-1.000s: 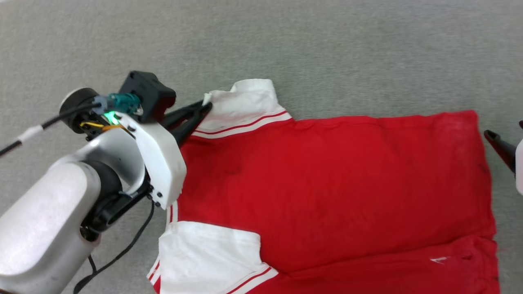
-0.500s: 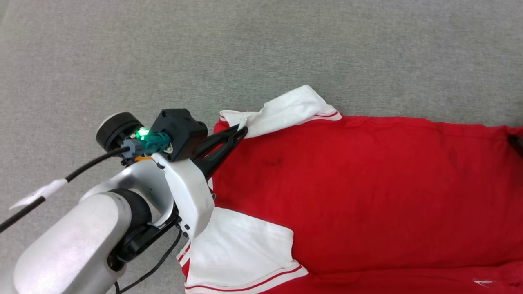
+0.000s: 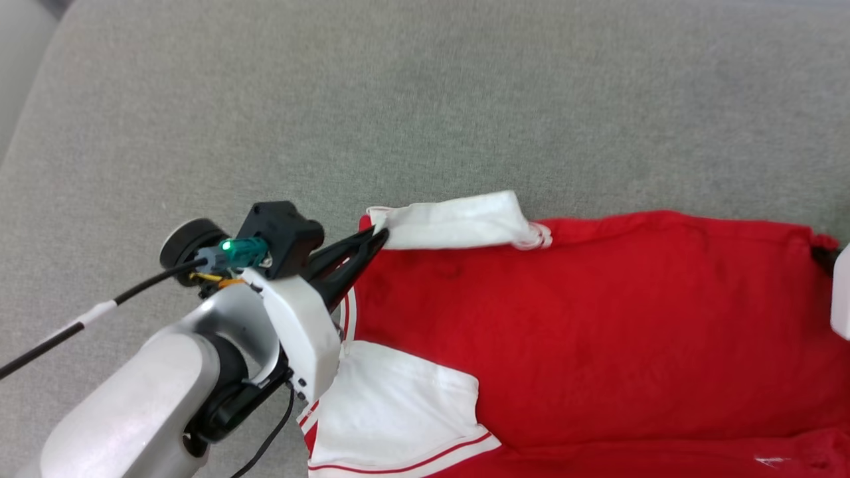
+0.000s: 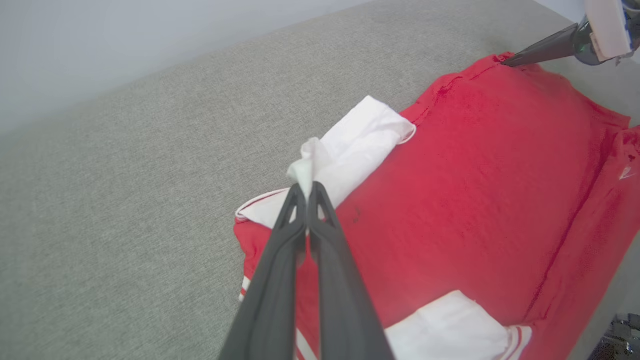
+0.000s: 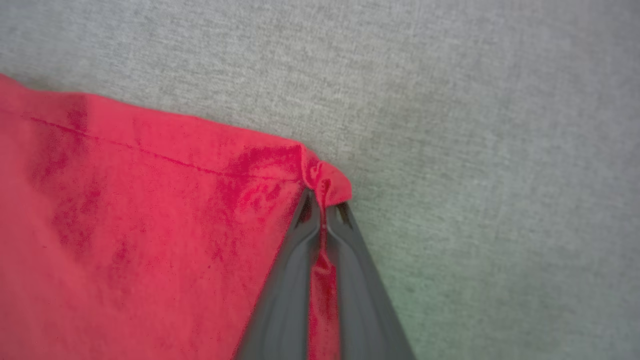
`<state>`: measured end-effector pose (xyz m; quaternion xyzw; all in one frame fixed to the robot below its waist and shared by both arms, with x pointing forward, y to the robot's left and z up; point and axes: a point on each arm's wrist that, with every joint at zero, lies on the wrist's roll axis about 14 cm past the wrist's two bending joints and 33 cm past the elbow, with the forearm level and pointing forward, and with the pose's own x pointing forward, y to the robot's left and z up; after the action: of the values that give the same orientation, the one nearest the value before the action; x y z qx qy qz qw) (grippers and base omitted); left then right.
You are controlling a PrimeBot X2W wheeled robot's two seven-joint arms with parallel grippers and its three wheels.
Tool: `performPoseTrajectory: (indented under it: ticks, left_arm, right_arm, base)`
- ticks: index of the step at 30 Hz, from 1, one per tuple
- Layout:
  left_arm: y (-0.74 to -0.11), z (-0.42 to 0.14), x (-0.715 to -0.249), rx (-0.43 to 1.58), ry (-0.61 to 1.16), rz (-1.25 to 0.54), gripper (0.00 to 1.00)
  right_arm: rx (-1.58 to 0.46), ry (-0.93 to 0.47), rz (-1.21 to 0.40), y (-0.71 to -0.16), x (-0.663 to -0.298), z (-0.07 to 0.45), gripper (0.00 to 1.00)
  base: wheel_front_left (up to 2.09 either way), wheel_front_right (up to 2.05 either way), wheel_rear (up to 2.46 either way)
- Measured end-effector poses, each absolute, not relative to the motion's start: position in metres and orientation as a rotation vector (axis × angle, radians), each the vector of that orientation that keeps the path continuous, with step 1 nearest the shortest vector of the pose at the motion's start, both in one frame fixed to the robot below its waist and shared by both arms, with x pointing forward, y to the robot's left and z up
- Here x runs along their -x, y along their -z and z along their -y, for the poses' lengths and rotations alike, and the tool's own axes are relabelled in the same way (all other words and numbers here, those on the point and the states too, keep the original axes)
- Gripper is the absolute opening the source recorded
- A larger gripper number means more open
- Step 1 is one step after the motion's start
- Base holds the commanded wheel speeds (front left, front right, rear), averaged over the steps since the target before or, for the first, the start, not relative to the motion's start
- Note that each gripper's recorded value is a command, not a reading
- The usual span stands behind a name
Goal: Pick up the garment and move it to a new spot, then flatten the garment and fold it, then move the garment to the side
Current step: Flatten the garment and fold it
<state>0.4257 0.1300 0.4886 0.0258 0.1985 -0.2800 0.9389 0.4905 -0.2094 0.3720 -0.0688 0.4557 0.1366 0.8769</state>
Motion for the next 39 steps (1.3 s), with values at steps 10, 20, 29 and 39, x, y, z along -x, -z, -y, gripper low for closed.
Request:
performPoseTrajectory:
  ticks: [10,20,29,39]
  left_arm:
    - [-0.501,-0.147,-0.382,0.048,0.467,-0.378,0.00]
    - [-0.480,-0.156,-0.329,0.114,0.408,-0.470,0.00]
    - [-0.432,-0.158,-0.289,0.117,0.409,-0.665,0.00]
    - [-0.390,-0.152,-0.271,0.124,0.421,-0.796,0.00]
  right_arm:
    - [0.011,-0.268,-0.714,-0.428,-0.462,0.210,0.00]
    - [-0.036,-0.239,-0.673,-0.431,-0.406,0.222,0.00]
    - [-0.071,-0.245,-0.762,-0.405,-0.373,0.223,0.00]
    - [0.018,-0.313,-0.900,-0.370,-0.344,0.219,0.00]
  base:
    - [0.00,0.00,0.00]
    - [0.00,0.00,0.00]
    - [0.00,0.00,0.00]
    - [0.00,0.00,0.00]
